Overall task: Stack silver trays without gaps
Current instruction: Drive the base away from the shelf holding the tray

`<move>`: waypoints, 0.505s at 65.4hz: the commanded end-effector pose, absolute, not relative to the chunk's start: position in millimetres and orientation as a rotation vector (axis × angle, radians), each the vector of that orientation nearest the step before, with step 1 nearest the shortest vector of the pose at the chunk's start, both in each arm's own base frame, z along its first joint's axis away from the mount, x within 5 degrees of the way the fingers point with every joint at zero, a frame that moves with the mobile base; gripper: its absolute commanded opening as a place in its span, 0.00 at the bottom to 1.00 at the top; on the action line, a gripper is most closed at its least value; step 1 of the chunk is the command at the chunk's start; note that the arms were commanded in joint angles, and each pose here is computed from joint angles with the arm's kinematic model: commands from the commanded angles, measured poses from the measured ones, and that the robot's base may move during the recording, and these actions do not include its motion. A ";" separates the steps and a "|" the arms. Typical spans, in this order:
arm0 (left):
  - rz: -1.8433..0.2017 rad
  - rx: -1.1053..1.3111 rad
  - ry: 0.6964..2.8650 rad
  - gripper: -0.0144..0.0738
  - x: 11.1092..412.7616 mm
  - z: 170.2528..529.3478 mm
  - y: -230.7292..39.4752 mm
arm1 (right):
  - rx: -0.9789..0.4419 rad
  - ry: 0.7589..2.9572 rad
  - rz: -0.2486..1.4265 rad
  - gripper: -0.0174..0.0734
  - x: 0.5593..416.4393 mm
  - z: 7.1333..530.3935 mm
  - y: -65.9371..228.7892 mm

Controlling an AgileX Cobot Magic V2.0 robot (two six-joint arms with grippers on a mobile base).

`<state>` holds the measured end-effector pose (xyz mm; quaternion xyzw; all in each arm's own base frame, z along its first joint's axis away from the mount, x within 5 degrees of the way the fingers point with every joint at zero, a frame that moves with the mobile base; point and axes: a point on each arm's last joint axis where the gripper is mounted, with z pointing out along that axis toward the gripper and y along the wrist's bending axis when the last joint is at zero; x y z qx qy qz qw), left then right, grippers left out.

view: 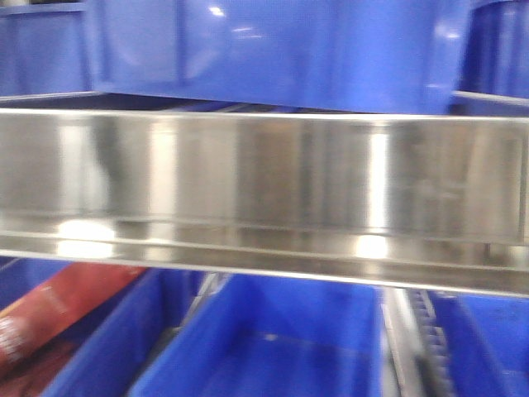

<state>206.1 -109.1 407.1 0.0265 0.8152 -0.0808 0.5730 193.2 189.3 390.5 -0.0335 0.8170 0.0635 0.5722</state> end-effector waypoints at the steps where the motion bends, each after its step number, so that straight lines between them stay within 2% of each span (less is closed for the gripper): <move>1: -0.221 0.082 1.869 0.15 204.6 412.9 -110.5 | -0.142 1.860 0.175 0.11 192.5 397.2 192.2; 33: -0.221 0.082 1.869 0.15 204.6 412.9 -110.5 | -0.142 1.860 0.175 0.11 192.5 397.2 192.2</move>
